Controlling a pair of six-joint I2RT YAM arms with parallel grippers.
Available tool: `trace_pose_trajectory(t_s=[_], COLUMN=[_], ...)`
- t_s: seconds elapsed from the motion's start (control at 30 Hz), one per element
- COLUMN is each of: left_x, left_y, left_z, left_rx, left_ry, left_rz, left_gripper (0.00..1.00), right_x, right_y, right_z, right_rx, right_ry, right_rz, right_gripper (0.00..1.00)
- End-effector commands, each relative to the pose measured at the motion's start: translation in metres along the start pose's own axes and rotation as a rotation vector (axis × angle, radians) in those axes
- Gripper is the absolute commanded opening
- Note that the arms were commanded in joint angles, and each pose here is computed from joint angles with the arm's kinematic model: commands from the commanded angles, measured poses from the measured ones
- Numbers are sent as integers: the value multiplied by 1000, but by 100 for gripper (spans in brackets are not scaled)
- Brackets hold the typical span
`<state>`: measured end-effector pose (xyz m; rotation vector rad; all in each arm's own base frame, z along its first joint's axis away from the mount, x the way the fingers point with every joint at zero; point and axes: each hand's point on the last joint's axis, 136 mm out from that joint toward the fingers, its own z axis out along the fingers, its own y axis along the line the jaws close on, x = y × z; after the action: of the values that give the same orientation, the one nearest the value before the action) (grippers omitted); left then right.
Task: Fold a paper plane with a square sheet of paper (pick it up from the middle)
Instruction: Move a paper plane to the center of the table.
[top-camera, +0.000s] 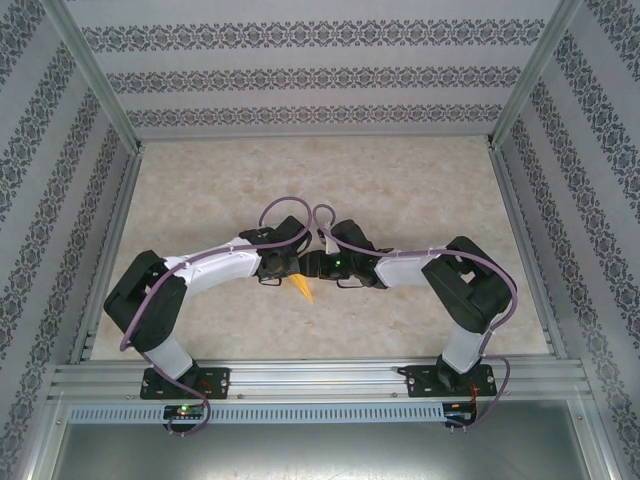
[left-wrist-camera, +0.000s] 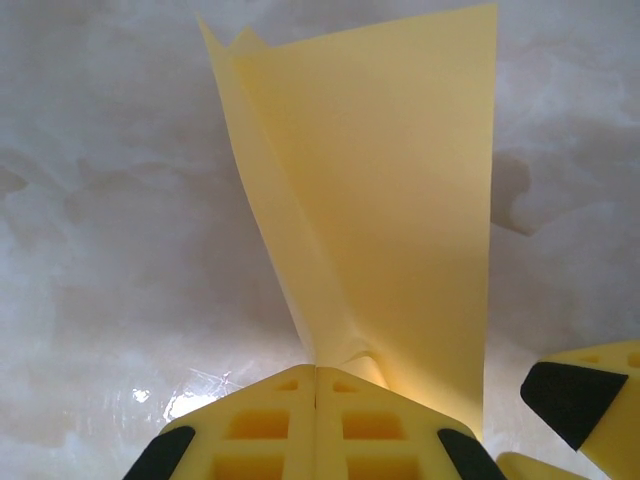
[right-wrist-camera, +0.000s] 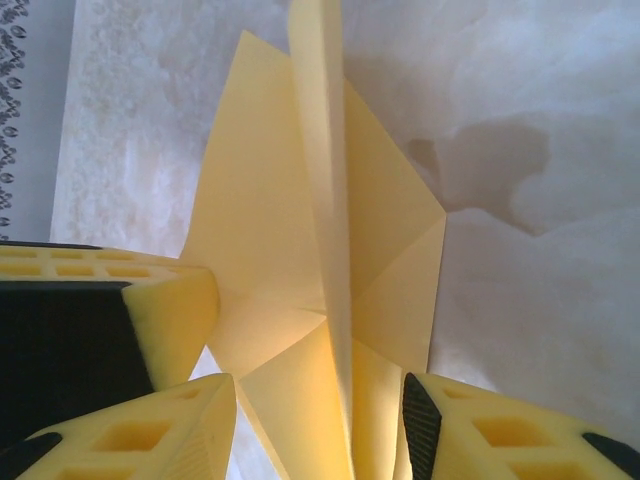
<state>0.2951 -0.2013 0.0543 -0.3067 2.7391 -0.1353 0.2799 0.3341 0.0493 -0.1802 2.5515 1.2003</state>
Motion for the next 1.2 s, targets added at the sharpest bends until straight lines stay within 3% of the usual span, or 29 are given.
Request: trace_pose_trajectory(t_s=[0.0,0.23,0.67,0.97,1.17], left_x=[-3,-3,-5,-7,-7], left_y=[10,12,11,9,7], left_z=[-6,-7,-10,-11,-12], left_rx=[-24,-31,-26,-15,2], left_ry=[-13,-18,-27,-34,-37], left_rz=[-23,-21,-26,-28,-34], left_gripper=[0,0,0,0,0], right_x=[2,11,18,16,22], right_y=[0,7,17,21,14], right_z=[10,25,15,8,19], right_rx=[4,-17,-44,-70,-57], right_ry=[32,77,73,50,64], right_rz=[-21,-23,-54,-68,-82], right_gripper=[49,48,46,51,46])
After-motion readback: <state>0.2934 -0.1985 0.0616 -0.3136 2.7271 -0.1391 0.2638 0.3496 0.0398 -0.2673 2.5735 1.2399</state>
